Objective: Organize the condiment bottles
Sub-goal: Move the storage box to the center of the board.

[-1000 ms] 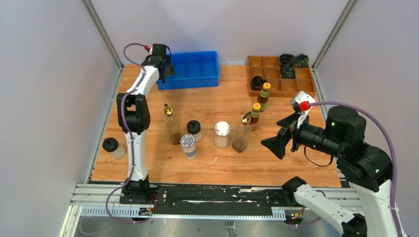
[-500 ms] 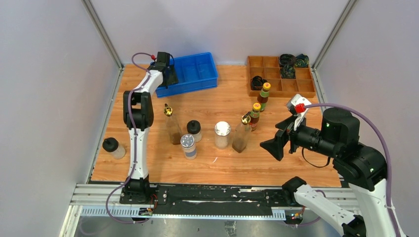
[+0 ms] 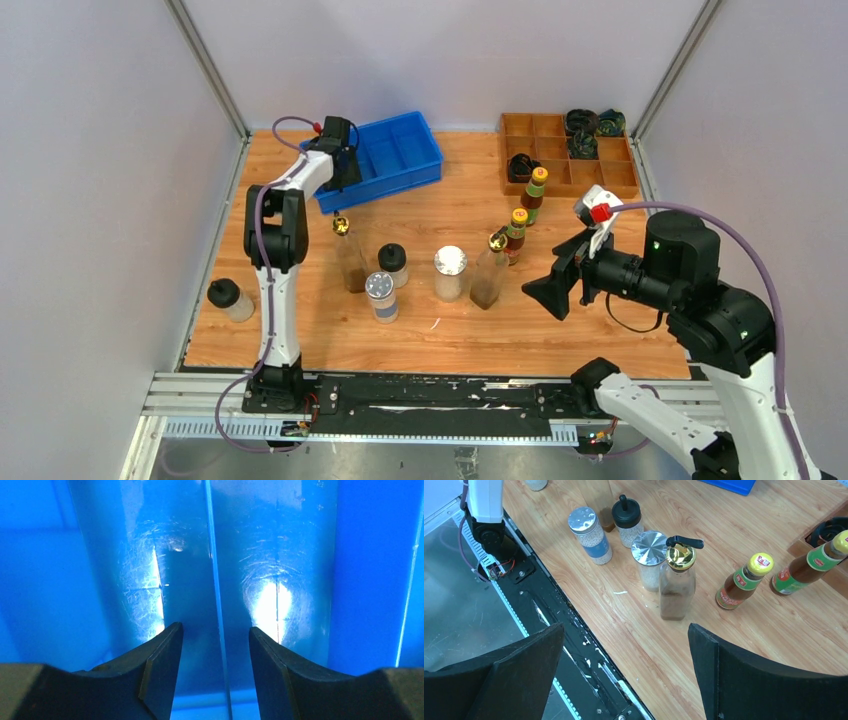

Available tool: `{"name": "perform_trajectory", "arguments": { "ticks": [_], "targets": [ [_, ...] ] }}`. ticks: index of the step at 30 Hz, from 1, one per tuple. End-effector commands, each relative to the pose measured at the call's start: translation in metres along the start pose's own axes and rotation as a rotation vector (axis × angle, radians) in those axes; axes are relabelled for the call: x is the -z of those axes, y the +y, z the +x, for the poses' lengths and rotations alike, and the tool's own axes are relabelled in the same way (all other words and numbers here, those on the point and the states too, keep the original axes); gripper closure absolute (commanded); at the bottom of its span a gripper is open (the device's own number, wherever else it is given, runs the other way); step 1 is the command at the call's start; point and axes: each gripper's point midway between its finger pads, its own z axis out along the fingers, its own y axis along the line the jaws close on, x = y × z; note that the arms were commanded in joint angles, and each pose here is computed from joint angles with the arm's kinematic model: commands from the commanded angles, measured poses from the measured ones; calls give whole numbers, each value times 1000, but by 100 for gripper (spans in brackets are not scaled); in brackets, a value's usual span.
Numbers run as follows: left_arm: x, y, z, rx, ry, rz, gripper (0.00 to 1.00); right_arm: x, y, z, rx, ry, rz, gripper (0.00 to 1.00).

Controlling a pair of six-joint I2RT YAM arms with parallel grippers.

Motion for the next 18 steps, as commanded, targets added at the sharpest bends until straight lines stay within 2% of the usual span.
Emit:
{"name": "perform_trajectory", "arguments": {
  "ticks": [1, 11, 18],
  "targets": [
    [13, 0, 35, -55, 68, 4, 44, 8, 10, -14, 10, -59, -33, 0],
    [23, 2, 71, -93, 118, 20, 53, 25, 19, -14, -32, -114, -35, 0],
    [34, -18, 84, -146, 136, 94, 54, 32, 21, -16, -36, -126, -35, 0]
  ]
}}
